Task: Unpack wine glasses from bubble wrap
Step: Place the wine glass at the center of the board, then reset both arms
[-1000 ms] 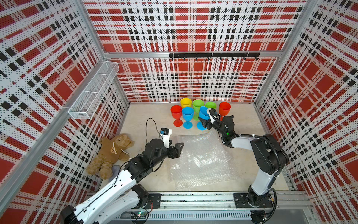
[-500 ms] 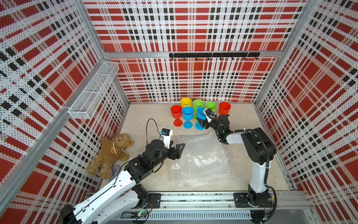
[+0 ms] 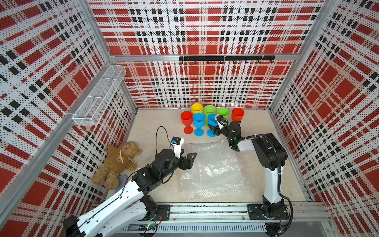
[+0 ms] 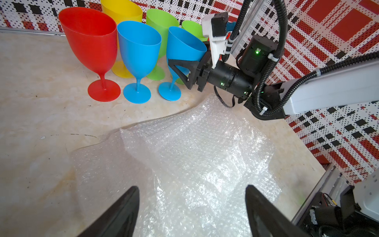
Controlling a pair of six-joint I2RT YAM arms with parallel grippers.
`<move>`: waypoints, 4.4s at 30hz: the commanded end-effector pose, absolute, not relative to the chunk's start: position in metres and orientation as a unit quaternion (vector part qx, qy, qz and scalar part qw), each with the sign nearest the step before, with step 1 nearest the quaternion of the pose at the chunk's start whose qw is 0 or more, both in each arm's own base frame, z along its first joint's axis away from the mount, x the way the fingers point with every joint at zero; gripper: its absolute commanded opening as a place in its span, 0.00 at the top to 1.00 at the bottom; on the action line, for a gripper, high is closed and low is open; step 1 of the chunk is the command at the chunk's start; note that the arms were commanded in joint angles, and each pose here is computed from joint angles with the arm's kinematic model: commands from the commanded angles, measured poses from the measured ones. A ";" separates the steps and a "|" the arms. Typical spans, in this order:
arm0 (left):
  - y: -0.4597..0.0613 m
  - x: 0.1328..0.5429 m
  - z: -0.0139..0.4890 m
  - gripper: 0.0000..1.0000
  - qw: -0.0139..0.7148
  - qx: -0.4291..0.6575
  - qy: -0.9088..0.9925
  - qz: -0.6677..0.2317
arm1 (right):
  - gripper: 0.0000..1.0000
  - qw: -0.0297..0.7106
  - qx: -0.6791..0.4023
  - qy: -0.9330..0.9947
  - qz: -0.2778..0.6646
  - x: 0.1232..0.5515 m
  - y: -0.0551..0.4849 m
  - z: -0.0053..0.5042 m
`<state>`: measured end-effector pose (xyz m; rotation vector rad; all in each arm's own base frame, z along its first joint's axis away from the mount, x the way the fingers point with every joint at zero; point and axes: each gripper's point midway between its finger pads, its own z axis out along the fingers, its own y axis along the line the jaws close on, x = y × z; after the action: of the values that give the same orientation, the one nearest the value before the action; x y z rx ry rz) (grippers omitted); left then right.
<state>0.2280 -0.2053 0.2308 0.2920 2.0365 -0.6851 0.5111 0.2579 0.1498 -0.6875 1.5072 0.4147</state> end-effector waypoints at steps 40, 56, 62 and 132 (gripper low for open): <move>-0.201 0.229 0.231 0.12 0.481 0.113 0.827 -0.267 | 0.00 0.728 -0.304 0.586 0.183 0.479 0.243 0.261; -0.123 0.256 0.354 0.02 0.653 -0.039 0.730 -0.198 | 0.00 0.731 -0.166 0.636 0.183 0.357 0.163 0.381; -0.069 0.250 0.335 0.02 0.812 -0.038 0.580 -0.046 | 0.00 0.753 -0.043 0.655 0.047 0.328 0.084 0.323; 0.050 0.361 0.160 0.02 0.716 -0.161 0.672 0.101 | 0.00 0.657 0.002 0.753 -0.023 0.393 0.000 0.128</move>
<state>0.3624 0.0517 0.1560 -0.3658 1.5042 0.2129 0.3921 0.0045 0.1202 -0.0008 1.7310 -0.0437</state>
